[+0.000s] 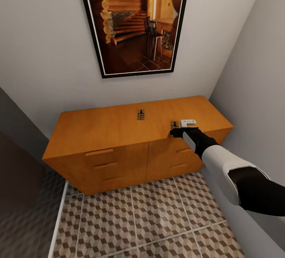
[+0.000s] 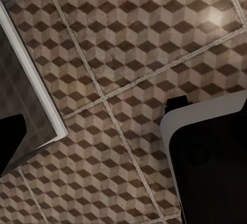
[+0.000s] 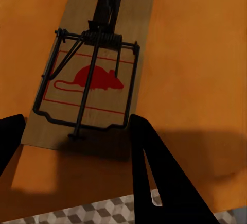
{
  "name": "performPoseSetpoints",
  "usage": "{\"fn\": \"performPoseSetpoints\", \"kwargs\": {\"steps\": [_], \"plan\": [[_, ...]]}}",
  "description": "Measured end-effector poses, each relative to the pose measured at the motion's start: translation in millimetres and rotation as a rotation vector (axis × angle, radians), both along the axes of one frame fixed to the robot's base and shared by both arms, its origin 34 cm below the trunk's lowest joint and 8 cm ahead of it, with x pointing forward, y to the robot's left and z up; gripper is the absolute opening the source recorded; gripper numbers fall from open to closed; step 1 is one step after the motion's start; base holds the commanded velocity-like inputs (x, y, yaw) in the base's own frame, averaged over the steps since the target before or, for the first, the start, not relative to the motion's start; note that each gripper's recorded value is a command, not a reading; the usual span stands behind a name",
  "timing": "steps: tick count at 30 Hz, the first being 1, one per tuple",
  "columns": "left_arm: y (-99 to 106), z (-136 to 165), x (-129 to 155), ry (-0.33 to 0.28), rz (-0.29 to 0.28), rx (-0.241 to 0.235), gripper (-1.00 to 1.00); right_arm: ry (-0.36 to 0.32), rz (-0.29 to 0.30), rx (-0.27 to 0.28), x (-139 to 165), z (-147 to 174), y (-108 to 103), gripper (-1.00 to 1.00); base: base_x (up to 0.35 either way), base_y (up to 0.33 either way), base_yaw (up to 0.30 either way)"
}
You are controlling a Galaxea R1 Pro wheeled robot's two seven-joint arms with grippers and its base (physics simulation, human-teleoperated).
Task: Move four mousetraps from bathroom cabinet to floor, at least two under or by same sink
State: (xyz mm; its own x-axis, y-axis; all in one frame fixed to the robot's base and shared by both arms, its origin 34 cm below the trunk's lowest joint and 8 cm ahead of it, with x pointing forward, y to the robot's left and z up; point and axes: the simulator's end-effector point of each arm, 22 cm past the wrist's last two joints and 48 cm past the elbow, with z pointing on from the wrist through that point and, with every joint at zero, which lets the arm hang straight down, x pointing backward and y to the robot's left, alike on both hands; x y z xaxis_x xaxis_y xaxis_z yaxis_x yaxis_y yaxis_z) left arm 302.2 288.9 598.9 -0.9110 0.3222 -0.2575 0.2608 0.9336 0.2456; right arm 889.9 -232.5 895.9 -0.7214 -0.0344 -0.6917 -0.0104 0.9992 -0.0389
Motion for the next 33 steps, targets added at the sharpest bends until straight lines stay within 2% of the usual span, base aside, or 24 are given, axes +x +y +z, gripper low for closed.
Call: {"fn": "performPoseSetpoints", "kwargs": {"steps": [24,33], "plan": [[0.6,-0.2,0.0,0.001,0.0,0.001,1.0,-0.001,-0.004,0.0,0.9,0.4,-0.3,-1.0,0.0,0.0,0.0],[0.6,-0.2,0.0,0.001,0.0,0.001,1.0,-0.071,0.016,0.011,24.7,45.6,11.3,-1.0,0.0,0.0,0.0]]}}
